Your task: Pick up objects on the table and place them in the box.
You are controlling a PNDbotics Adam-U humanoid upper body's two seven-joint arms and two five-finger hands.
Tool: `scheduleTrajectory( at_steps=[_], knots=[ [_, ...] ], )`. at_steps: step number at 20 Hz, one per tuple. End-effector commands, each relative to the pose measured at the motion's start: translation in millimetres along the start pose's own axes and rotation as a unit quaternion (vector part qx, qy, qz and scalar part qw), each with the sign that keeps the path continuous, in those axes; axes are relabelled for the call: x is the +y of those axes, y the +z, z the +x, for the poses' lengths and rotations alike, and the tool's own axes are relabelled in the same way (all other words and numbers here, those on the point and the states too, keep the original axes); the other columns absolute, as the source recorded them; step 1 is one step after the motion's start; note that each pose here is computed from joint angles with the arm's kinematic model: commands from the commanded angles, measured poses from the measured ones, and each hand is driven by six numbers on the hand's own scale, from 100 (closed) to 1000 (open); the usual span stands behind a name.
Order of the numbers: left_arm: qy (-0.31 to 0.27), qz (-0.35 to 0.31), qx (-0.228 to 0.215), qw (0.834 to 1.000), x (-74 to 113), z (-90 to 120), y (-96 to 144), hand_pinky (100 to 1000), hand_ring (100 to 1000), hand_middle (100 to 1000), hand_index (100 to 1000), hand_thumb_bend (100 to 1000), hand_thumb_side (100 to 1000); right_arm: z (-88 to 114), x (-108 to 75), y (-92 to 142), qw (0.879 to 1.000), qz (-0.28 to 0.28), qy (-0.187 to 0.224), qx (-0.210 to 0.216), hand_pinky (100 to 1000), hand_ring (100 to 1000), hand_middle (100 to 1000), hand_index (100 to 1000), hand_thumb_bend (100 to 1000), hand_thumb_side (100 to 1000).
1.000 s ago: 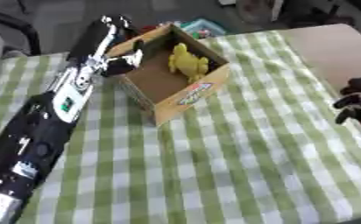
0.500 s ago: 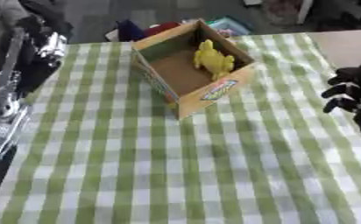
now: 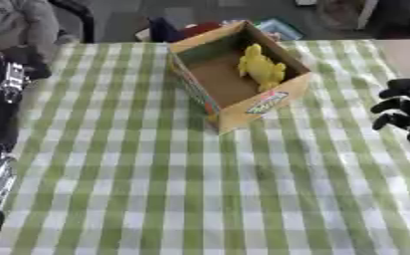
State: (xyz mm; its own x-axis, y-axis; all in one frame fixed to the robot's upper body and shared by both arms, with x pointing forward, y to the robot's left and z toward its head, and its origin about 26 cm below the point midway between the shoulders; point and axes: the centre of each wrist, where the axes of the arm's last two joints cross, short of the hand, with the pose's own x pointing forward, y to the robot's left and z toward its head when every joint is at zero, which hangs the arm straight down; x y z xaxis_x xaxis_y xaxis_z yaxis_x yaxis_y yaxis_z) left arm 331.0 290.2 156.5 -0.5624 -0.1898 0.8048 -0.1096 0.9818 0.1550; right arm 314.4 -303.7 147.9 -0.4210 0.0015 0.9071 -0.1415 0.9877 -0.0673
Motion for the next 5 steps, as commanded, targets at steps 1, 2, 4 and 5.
scheduleTrajectory(
  at_steps=[1,2,4,5],
  knots=[
    [0.01,0.013,-0.008,1.0,1.7,4.0,1.4,708,894,495,614,100,726,9.2,-2.1,-2.3,1.0,0.001,0.016,-0.015,402,555,574,688,100,669],
    [0.016,0.013,0.0,1.0,0.1,0.4,4.5,709,895,494,613,100,735,9.4,-1.9,-2.6,1.0,0.002,0.017,-0.016,402,555,574,687,100,673],
    [0.023,0.015,0.012,1.0,-1.7,-6.4,9.8,710,899,496,615,100,746,9.9,-1.1,-3.5,1.0,0.004,0.017,-0.017,402,554,574,688,100,676],
    [0.025,0.016,0.015,0.999,-2.2,-8.6,11.7,710,901,499,616,100,716,10.1,-0.8,-3.7,1.0,0.004,0.016,-0.018,402,554,573,687,100,674]
  ],
)
